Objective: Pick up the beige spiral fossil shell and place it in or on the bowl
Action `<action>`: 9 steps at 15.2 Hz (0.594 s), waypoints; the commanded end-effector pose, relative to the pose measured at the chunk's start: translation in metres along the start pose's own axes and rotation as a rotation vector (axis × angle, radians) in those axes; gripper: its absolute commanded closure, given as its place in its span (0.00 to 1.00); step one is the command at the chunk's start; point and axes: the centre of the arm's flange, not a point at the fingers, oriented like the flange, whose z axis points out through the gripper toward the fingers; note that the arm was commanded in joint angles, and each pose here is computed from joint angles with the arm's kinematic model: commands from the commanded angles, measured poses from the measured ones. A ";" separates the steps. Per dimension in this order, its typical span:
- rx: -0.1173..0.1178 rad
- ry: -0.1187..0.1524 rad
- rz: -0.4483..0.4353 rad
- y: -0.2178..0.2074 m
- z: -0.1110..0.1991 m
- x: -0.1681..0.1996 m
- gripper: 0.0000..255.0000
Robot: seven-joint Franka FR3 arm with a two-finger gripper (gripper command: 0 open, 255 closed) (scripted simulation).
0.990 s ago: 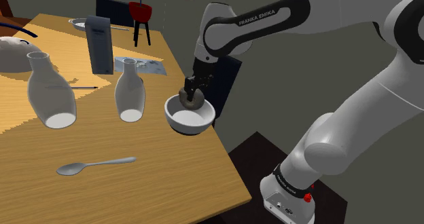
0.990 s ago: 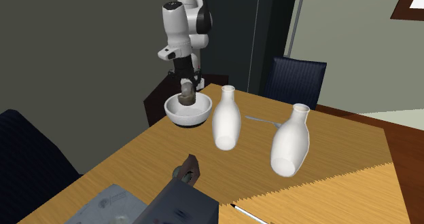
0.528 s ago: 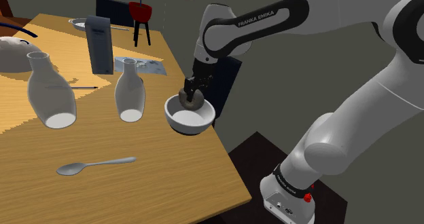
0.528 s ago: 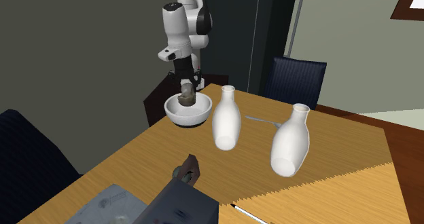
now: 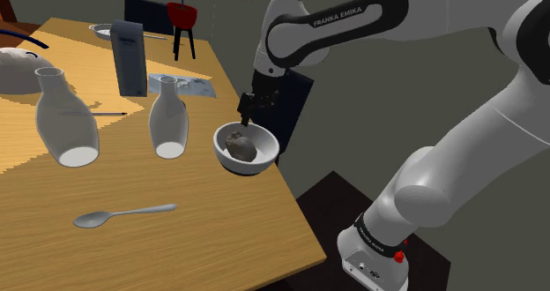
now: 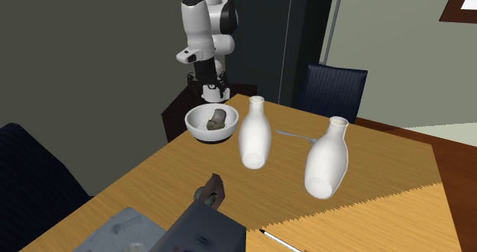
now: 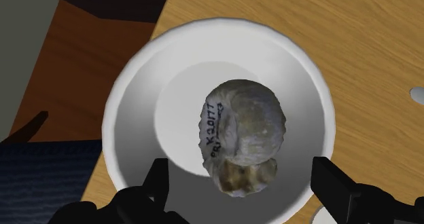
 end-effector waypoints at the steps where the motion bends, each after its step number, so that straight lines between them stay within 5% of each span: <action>1: 0.000 -0.001 0.000 -0.001 -0.022 0.001 0.00; 9: 0.000 -0.001 0.000 -0.001 -0.033 0.001 0.00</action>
